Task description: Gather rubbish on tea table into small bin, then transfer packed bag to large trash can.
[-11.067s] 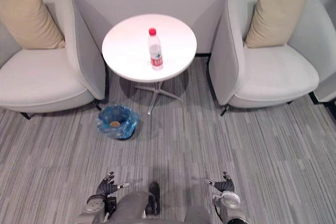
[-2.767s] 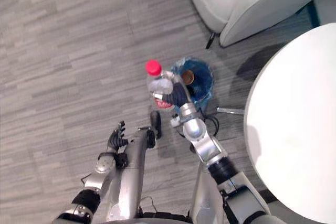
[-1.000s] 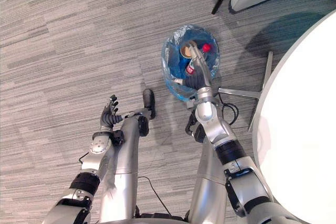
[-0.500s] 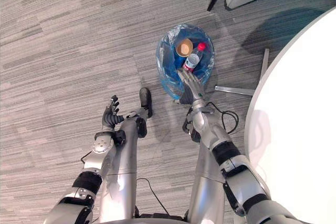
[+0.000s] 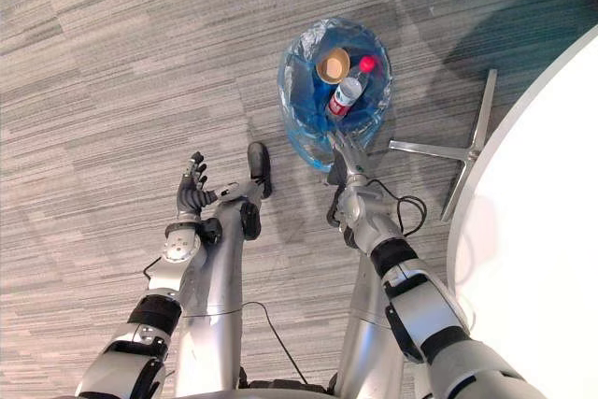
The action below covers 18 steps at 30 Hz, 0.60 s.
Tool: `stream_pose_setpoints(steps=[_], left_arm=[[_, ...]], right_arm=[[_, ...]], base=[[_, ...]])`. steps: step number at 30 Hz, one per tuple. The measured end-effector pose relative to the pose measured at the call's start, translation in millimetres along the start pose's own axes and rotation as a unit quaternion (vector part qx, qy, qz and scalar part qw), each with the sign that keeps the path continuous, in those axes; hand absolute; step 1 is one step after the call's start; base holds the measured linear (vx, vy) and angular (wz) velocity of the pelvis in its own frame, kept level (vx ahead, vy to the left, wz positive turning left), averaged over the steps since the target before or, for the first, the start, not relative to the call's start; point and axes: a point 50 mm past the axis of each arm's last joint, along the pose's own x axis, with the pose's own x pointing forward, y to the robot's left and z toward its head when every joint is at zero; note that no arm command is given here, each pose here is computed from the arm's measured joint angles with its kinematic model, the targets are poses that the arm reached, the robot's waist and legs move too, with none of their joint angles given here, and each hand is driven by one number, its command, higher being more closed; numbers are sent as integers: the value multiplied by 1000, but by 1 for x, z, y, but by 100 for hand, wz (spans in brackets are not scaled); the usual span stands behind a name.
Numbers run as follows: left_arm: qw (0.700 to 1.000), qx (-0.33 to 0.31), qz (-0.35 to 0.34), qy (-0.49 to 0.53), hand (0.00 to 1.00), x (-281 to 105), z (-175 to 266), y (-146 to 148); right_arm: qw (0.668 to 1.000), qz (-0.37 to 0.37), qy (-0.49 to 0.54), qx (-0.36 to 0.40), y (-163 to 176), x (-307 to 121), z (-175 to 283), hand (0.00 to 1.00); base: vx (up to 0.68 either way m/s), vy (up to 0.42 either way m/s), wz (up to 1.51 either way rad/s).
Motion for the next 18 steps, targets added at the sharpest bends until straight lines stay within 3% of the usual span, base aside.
stream_pose_setpoints(steps=[7, 18], left_arm=[[1000, -10, 2, -14, 0, 2, 7, 1], [1000, -8, 1, -5, 0, 2, 4, 1]], right_arm=[[1000, -27, 5, -4, -16, 10, 0, 100], [999, -14, 26, 34, -9, 6, -6, 100]], base=[[-37, 1, 7], [-26, 10, 1]])
